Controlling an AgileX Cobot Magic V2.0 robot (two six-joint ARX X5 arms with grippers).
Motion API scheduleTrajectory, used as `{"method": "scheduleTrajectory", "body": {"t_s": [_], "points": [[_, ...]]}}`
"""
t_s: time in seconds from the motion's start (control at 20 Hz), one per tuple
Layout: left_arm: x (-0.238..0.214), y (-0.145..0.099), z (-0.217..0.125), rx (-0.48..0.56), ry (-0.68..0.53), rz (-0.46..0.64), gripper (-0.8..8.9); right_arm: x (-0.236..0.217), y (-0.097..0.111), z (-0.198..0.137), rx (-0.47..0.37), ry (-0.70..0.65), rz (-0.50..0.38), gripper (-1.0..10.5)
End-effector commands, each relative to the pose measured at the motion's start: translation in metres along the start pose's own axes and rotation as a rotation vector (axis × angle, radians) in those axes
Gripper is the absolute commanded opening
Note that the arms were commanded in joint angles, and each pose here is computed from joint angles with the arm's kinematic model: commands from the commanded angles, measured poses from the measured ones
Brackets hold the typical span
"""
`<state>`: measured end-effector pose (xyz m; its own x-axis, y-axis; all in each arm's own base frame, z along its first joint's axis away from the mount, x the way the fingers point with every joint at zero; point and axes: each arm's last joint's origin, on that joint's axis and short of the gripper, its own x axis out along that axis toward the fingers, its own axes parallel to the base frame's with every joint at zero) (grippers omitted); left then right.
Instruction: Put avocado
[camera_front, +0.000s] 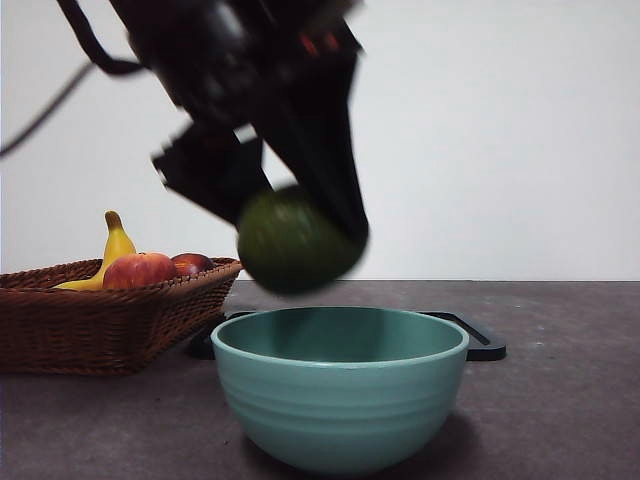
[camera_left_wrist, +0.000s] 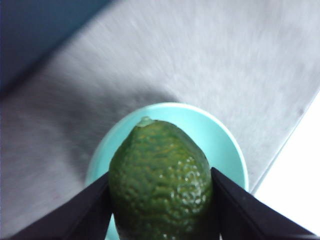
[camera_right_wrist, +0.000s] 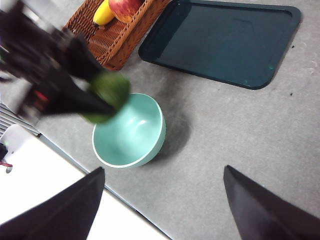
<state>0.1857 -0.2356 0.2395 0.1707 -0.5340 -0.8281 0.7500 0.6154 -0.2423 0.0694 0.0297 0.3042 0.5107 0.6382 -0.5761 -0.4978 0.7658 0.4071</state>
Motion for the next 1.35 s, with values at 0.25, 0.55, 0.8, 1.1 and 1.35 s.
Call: {"method": "scheduleTrajectory", "body": {"t_s": [0.25, 0.55, 0.8, 1.1, 1.35], "points": [[0.047, -0.007, 0.002, 0.063, 0.067, 0.006, 2.38, -0.002, 0.002, 0.004, -0.017, -0.015, 0.004, 3.8], [0.065, -0.007, -0.002, 0.08, 0.112, 0.023, 2.48, -0.002, 0.002, 0.004, -0.017, -0.015, 0.004, 3.8], [0.069, -0.011, -0.005, 0.08, 0.133, 0.02, 2.88, -0.002, 0.002, 0.004, -0.017, -0.015, 0.004, 3.8], [0.068, -0.018, -0.004, 0.086, 0.152, 0.014, 3.75, -0.002, 0.002, 0.004, -0.017, -0.015, 0.004, 3.8], [0.053, -0.024, 0.013, 0.073, 0.154, 0.015, 3.75, -0.002, 0.002, 0.004, -0.017, -0.015, 0.004, 3.8]]}}
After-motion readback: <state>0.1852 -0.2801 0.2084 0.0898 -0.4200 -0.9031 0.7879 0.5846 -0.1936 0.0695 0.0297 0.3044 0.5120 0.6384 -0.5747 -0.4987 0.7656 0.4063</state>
